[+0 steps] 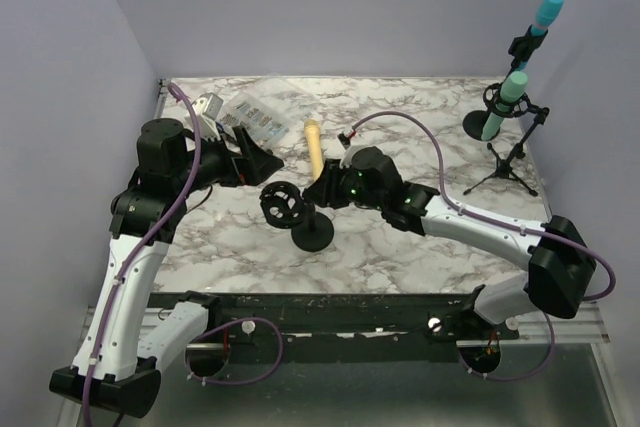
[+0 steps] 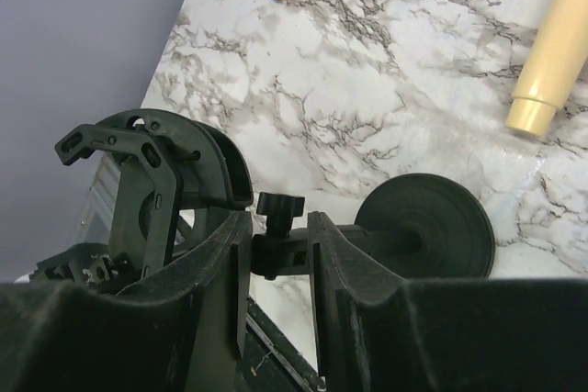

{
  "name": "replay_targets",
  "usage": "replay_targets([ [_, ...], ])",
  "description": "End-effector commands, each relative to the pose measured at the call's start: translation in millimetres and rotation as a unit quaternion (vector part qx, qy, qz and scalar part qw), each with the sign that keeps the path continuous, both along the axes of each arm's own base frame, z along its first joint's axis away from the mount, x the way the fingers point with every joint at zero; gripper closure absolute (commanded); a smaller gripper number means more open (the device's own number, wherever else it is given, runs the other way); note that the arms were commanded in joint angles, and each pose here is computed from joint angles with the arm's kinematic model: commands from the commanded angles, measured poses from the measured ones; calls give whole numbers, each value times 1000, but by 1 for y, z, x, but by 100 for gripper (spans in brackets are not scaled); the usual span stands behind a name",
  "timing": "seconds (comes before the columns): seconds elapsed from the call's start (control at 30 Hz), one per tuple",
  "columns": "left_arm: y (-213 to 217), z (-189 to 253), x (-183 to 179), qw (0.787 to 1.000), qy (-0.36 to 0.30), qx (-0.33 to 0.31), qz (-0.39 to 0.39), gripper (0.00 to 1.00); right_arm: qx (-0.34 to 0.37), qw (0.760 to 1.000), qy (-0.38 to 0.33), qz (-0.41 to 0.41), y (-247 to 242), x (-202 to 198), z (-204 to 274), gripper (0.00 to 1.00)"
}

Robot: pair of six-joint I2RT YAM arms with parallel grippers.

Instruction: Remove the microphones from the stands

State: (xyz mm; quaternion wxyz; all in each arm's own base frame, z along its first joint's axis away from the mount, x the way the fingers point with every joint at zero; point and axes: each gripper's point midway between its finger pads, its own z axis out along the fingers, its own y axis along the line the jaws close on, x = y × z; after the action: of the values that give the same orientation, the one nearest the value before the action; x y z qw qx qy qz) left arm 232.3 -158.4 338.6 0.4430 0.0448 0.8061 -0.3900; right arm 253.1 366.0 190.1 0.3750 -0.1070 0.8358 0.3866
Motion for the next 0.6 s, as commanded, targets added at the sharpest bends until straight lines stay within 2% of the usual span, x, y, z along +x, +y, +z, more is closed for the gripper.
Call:
replay_targets([
  [0.0, -5, 12, -3, 1000, -12, -6, -17, 3, -182, 980, 85, -3, -48, -22, -108, 67],
  [0.2, -11, -3, -1, 999, 9, 4, -39, 1, -172, 982, 79, 3, -44, -21, -99, 64],
  [0.43, -7, -35, 7, 995, 30, 82, -50, 2, -138, 990, 41, 7, -33, -12, -50, 48],
  [0.57, -1, -44, 12, 989, 47, 126, -59, 9, -126, 992, 21, 10, -30, -8, -22, 38],
])
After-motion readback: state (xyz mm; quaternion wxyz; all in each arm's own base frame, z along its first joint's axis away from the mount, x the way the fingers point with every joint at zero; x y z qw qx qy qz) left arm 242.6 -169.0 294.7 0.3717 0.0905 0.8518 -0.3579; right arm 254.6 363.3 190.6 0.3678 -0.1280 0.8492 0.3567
